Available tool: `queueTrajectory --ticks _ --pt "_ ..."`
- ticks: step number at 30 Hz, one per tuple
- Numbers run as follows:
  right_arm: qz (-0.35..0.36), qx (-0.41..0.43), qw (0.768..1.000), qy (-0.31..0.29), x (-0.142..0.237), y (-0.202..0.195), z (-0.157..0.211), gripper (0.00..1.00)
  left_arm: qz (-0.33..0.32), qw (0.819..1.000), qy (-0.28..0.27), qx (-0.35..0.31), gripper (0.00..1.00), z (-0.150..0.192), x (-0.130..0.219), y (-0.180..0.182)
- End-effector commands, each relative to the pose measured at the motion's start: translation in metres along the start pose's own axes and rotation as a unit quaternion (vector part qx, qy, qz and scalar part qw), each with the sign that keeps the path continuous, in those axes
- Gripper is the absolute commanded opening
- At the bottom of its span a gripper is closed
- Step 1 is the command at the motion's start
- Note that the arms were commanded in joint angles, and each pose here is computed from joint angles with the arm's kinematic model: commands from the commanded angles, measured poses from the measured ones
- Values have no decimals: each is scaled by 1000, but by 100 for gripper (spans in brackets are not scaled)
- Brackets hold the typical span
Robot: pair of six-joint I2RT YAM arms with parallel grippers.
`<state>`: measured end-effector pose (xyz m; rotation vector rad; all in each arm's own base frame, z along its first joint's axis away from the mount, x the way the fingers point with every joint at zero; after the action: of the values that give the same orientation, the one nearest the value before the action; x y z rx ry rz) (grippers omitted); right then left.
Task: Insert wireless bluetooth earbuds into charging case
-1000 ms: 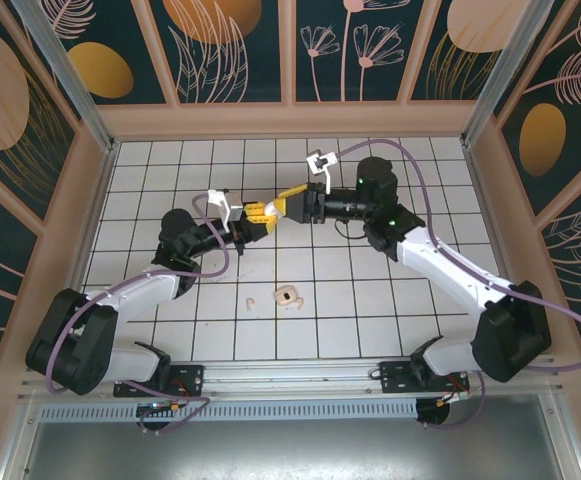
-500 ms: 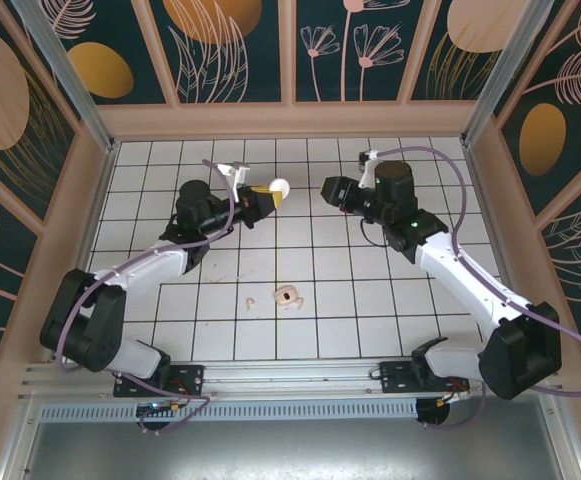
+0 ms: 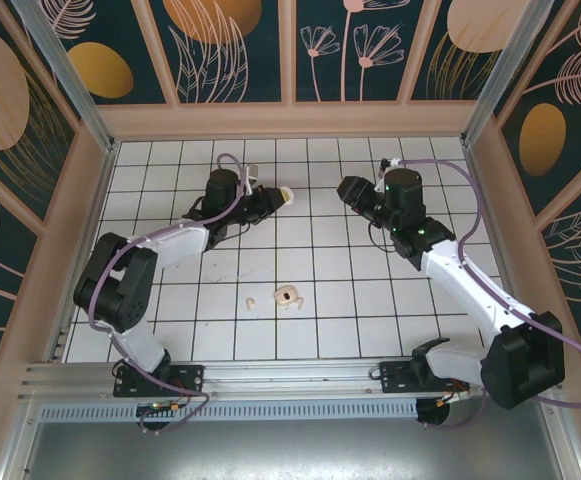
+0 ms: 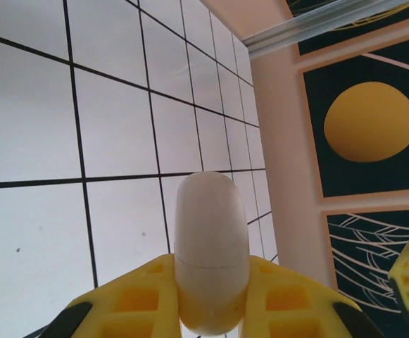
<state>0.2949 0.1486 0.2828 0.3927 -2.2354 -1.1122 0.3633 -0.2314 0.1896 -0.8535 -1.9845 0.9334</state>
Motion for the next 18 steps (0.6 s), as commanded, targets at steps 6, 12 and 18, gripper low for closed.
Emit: queueTrajectory --ticks 6,12,18 --pt "23 -9 999 -20 2 -8 26 47 -41 995 78 41 13 15 -32 17" --pt "34 3 999 -16 -1 -20 36 47 -60 990 121 33 14 37 -56 15" --pt "88 8 996 -24 3 -35 35 46 -72 986 146 43 15 59 -83 17"
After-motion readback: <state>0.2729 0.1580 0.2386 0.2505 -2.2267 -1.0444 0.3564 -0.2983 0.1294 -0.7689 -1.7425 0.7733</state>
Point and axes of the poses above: each hand's point on the last joint's axis, 136 mm out from that joint toward the fingers, its own x axis back along the fingers, its own y axis along the line the jaws close on, z = x × y, the point moved 8 cm from there along x, back along the fingers, and after that the axes turned 8 degrees about -x, right-handed, at the moved point
